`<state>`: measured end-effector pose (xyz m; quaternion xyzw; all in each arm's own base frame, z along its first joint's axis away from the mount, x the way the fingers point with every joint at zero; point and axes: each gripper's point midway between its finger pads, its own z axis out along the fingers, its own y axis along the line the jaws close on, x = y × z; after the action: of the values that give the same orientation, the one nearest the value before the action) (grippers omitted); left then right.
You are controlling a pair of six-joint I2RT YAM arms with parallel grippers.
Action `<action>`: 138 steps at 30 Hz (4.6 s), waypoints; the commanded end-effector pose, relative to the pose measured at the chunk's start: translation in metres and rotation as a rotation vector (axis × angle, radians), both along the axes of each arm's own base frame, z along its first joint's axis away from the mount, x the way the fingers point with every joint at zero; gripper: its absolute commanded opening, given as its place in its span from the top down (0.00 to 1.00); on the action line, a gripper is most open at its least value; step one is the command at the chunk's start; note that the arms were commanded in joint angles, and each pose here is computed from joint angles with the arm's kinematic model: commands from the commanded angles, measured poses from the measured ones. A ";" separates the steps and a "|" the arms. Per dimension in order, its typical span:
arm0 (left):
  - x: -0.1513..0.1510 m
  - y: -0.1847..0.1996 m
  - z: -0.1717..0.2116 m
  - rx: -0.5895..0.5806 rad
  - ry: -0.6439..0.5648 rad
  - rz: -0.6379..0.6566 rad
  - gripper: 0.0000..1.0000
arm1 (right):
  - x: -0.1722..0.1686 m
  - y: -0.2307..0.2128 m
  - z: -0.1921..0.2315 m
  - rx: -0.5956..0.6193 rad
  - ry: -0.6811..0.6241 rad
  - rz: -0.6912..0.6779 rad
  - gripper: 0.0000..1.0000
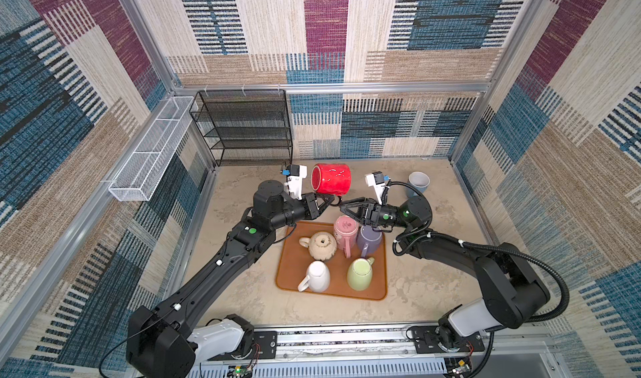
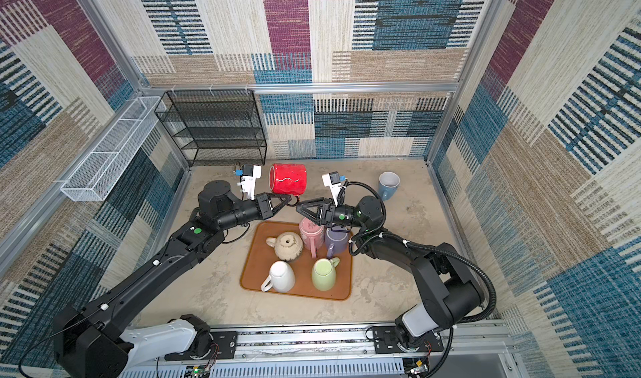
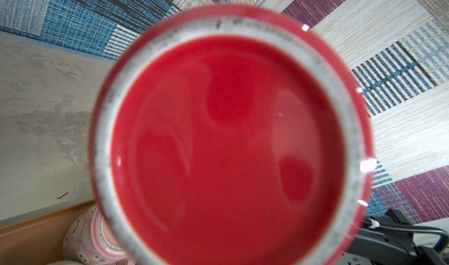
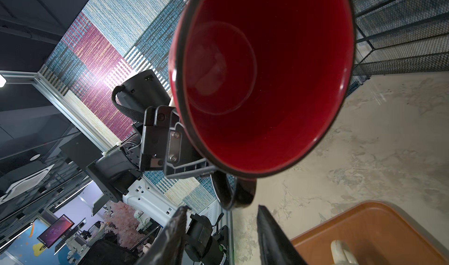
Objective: Turn the mug right side up
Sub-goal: 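Grasp the red mug's rim with the right gripper beside the left gripper, then open the left gripper and draw it back from the red mug, then rotate the red mug opening-up with the right gripper while the left arm withdraws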
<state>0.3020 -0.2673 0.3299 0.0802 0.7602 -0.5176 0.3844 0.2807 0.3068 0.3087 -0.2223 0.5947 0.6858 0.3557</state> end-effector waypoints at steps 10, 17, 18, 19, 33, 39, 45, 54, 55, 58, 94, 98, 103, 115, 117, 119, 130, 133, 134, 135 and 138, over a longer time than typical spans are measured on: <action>-0.005 -0.006 0.025 -0.086 -0.072 -0.045 1.00 | 0.007 0.004 0.022 0.057 -0.024 0.008 0.62; -0.006 -0.004 0.027 -0.091 -0.083 -0.042 1.00 | 0.013 0.006 0.025 0.075 -0.006 0.006 0.66; -0.007 -0.005 0.027 -0.091 -0.083 -0.044 1.00 | 0.014 0.006 0.025 0.078 -0.005 0.007 0.67; -0.006 -0.005 0.027 -0.092 -0.084 -0.045 1.00 | 0.015 0.006 0.026 0.080 -0.003 0.008 0.68; -0.004 -0.007 0.019 -0.097 -0.072 -0.049 1.00 | 0.019 0.010 0.032 0.102 -0.001 0.011 0.79; -0.003 -0.008 0.018 -0.102 -0.074 -0.049 1.00 | 0.021 0.015 0.029 0.096 0.004 0.009 0.74; -0.009 -0.011 0.015 -0.102 -0.068 -0.086 1.00 | 0.023 0.016 0.030 0.103 0.001 0.002 0.90; -0.008 -0.008 0.004 -0.086 -0.059 -0.071 1.00 | 0.023 0.016 0.031 0.109 0.000 -0.006 1.00; -0.009 -0.008 0.002 -0.081 -0.058 -0.068 0.97 | 0.024 0.015 0.030 0.108 0.004 -0.008 1.00; -0.005 -0.003 -0.003 -0.063 -0.058 -0.034 0.84 | 0.024 0.015 0.028 0.104 0.007 -0.012 1.00; -0.037 0.064 -0.039 0.301 -0.068 0.156 0.15 | 0.064 -0.053 -0.029 -0.238 0.099 -0.340 1.00; -0.043 0.077 -0.048 0.388 -0.050 0.183 0.00 | 0.076 -0.070 -0.039 -0.338 0.131 -0.432 1.00; -0.048 0.092 -0.054 0.481 -0.046 0.204 0.00 | 0.085 -0.092 -0.054 -0.453 0.167 -0.544 1.00; -0.052 0.122 -0.071 0.722 0.027 0.240 0.01 | 0.115 -0.133 -0.085 -0.720 0.231 -0.727 1.00; -0.054 0.123 -0.072 0.741 0.024 0.229 0.01 | 0.122 -0.137 -0.093 -0.780 0.250 -0.743 1.00; -0.057 0.123 -0.074 0.748 0.019 0.213 0.01 | 0.127 -0.143 -0.102 -0.840 0.264 -0.763 1.00; -0.067 0.110 -0.106 0.729 0.077 0.115 0.01 | 0.161 -0.180 -0.126 -1.122 0.285 -0.905 1.00; -0.070 0.109 -0.110 0.732 0.082 0.096 0.01 | 0.168 -0.188 -0.136 -1.190 0.298 -0.923 1.00; -0.070 0.110 -0.109 0.735 0.077 0.097 0.01 | 0.171 -0.191 -0.139 -1.216 0.300 -0.931 1.00; -0.071 0.111 -0.109 0.738 0.072 0.097 0.01 | 0.173 -0.193 -0.143 -1.237 0.304 -0.934 1.00; -0.072 0.113 -0.108 0.745 0.057 0.100 0.00 | 0.179 -0.200 -0.148 -1.282 0.306 -0.950 1.00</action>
<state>0.2325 -0.1533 0.2204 0.1416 0.9146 -0.1889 0.3283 0.4485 0.1188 0.1549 -0.0107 0.9495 0.0489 0.3098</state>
